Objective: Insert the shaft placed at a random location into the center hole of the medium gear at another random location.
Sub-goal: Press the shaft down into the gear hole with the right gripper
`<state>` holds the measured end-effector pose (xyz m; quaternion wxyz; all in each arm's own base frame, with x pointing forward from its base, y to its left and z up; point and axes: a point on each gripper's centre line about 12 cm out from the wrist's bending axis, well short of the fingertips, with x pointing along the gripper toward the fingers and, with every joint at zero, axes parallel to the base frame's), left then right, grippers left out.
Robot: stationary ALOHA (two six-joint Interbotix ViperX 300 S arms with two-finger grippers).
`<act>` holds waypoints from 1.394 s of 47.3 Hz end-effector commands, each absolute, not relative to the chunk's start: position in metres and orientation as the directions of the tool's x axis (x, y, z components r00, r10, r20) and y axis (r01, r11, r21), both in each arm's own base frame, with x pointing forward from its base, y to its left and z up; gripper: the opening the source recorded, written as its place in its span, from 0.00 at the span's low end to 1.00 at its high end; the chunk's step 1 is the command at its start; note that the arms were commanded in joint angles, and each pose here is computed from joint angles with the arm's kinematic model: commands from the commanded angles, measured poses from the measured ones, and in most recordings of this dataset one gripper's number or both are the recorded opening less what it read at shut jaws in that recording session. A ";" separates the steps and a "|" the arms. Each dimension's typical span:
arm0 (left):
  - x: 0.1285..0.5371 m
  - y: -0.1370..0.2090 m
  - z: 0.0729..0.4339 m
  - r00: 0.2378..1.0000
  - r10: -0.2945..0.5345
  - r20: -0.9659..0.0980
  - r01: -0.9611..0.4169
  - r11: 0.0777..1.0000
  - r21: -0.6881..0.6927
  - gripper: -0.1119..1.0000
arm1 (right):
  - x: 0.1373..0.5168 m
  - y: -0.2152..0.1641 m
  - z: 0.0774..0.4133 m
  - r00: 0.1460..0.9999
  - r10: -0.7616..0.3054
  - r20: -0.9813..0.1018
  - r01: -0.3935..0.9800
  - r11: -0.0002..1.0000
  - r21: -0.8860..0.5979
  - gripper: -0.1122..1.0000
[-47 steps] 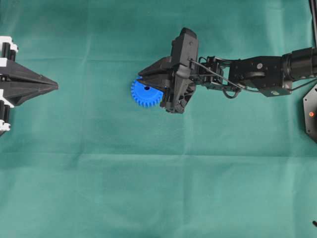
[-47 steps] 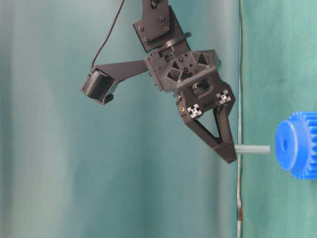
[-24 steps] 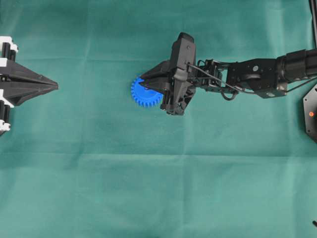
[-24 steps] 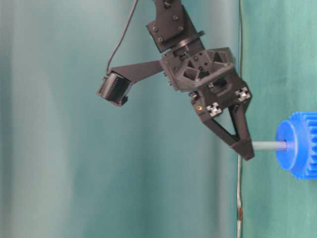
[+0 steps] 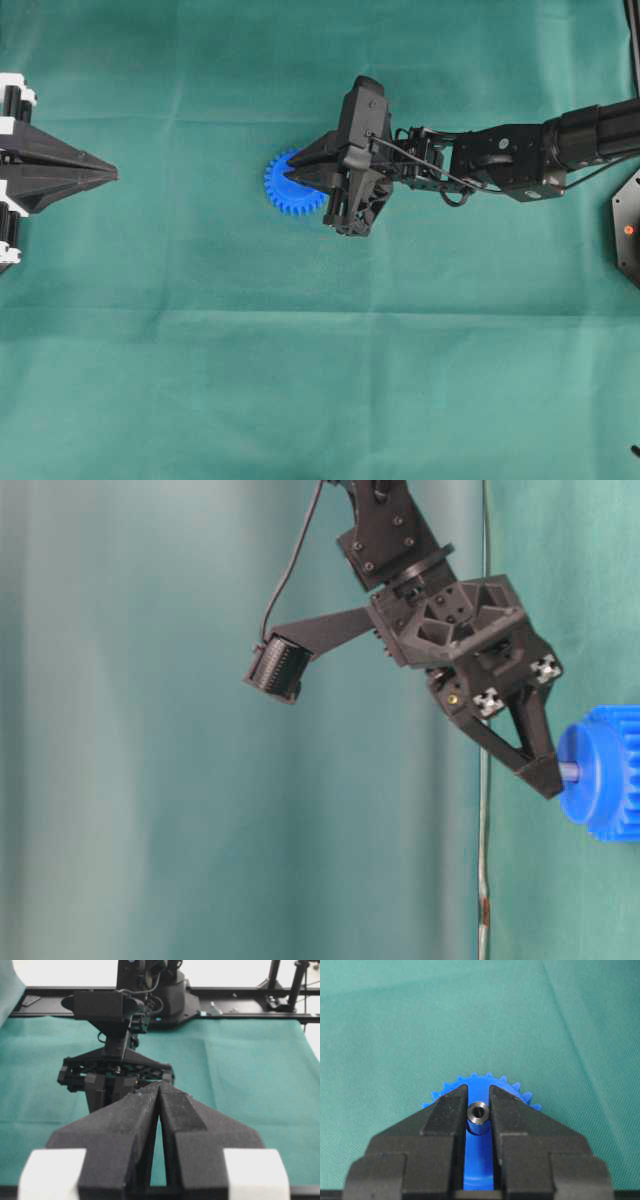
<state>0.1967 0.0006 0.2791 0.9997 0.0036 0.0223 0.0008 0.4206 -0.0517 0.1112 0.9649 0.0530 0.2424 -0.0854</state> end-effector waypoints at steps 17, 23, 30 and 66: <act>0.199 0.001 0.286 0.999 0.003 -0.034 -0.002 1.000 0.013 0.10 | 0.428 -0.054 0.122 0.891 -0.147 -0.429 0.193 0.979 0.065 0.21; 0.199 0.001 0.285 0.999 0.003 -0.038 -0.003 1.000 0.010 0.10 | 0.429 -0.054 0.123 0.897 -0.150 -0.415 0.193 0.979 0.065 0.22; 0.199 0.001 0.285 0.999 0.005 -0.040 -0.004 1.000 0.010 0.10 | 0.428 -0.054 0.123 0.897 -0.150 -0.417 0.194 0.979 0.066 0.25; 0.200 0.001 0.286 0.999 0.003 -0.038 -0.003 1.000 0.010 0.10 | 0.407 -0.049 0.160 0.889 -0.132 -0.439 0.184 0.980 0.078 0.89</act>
